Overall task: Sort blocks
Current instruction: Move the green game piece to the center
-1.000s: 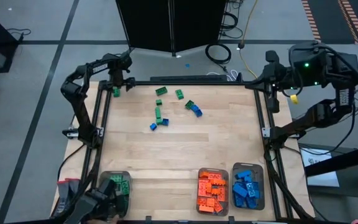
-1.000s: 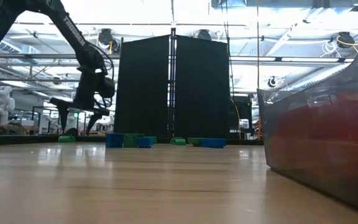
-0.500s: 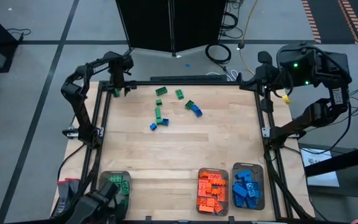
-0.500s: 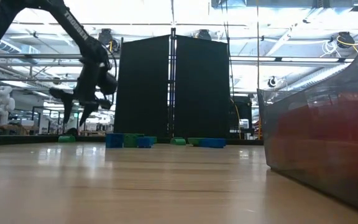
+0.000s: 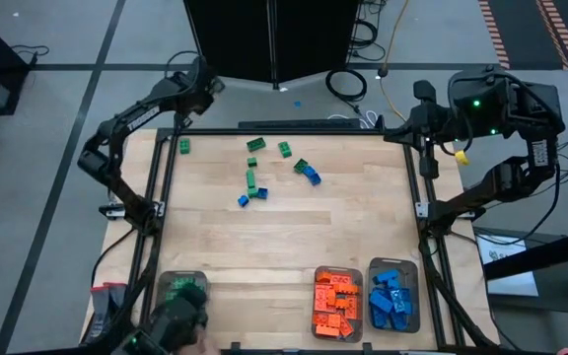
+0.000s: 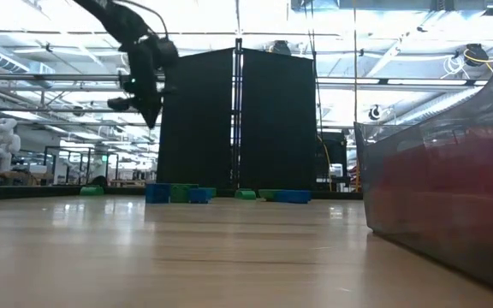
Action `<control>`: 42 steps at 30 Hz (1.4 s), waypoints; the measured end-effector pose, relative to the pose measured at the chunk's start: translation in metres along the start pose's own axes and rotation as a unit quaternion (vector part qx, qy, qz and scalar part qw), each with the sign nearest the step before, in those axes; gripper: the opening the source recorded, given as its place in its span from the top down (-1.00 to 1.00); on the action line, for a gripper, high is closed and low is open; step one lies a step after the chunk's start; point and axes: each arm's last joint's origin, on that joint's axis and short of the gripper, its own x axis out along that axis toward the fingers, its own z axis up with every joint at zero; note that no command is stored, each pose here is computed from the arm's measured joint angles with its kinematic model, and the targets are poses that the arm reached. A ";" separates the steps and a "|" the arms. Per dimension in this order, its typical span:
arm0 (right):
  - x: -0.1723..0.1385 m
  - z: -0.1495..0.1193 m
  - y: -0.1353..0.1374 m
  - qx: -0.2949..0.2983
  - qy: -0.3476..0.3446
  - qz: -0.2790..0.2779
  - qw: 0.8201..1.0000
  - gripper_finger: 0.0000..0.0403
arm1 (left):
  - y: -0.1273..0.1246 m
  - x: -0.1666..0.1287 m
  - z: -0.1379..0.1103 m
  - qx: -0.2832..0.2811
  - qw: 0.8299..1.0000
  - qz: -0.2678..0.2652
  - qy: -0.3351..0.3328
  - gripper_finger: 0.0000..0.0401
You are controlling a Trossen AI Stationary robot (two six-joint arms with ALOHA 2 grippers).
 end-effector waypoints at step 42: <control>-0.026 -0.028 0.008 0.023 -0.005 0.000 1.000 1.00 | 0.091 0.069 0.010 -0.182 0.928 0.322 -0.050 1.00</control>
